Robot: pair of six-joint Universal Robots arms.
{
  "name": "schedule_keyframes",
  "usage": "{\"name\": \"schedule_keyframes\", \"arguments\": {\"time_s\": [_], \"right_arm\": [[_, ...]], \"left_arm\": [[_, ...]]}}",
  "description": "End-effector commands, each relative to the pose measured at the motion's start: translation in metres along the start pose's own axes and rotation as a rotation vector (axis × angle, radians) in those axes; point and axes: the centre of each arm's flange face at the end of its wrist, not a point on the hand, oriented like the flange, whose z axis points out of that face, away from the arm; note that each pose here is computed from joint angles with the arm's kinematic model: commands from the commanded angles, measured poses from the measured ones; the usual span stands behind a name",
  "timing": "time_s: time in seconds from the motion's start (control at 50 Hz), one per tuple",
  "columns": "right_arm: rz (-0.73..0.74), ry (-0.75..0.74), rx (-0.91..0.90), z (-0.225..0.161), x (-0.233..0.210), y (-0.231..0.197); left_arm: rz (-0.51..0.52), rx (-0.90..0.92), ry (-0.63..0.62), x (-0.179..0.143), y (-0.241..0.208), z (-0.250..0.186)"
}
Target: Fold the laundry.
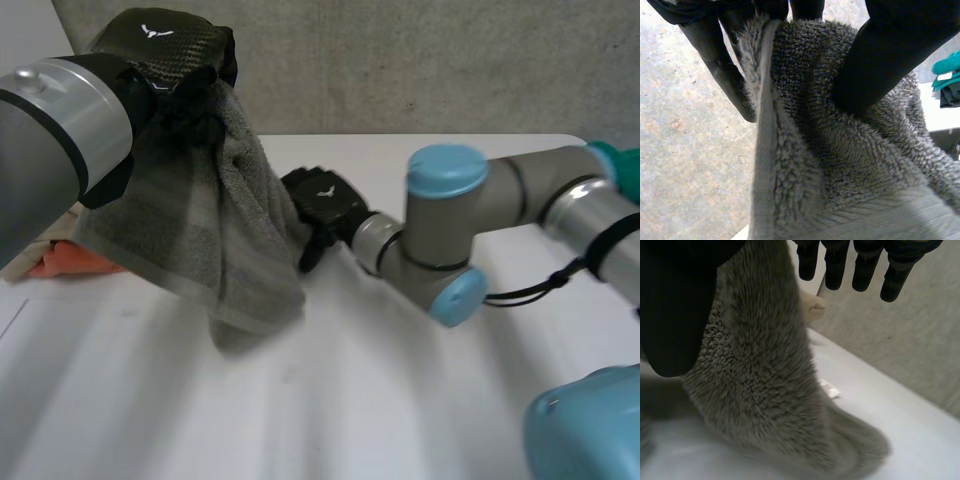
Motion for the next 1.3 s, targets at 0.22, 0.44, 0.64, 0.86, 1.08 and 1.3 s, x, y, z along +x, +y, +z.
{"name": "schedule_keyframes", "arguments": {"time_s": [0.22, 0.44, 0.64, 0.86, 1.08, 1.3], "right_arm": [[-0.222, 0.486, -0.045, -0.059, 0.107, -0.074], [-0.474, 0.368, -0.274, -0.169, 0.088, -0.082], [-0.401, 0.22, -0.642, -0.193, 0.064, 0.026], [-0.303, 0.375, -0.492, -0.191, 0.089, -0.004], [-0.212, 0.378, -0.482, -0.214, 0.119, -0.052], [-0.284, 0.278, -0.676, -0.212, 0.147, -0.031]], "left_arm": [[0.02, -0.026, -0.122, -0.04, 0.028, 0.028], [-0.009, -0.187, 0.119, 0.027, 0.108, 0.072], [0.047, -0.388, 0.147, 0.091, 0.171, 0.075], [0.032, -0.337, 0.133, 0.076, 0.13, 0.055], [-0.035, -0.349, -0.051, -0.003, 0.116, 0.047], [-0.214, -0.526, -0.02, -0.013, 0.179, 0.058]]}}
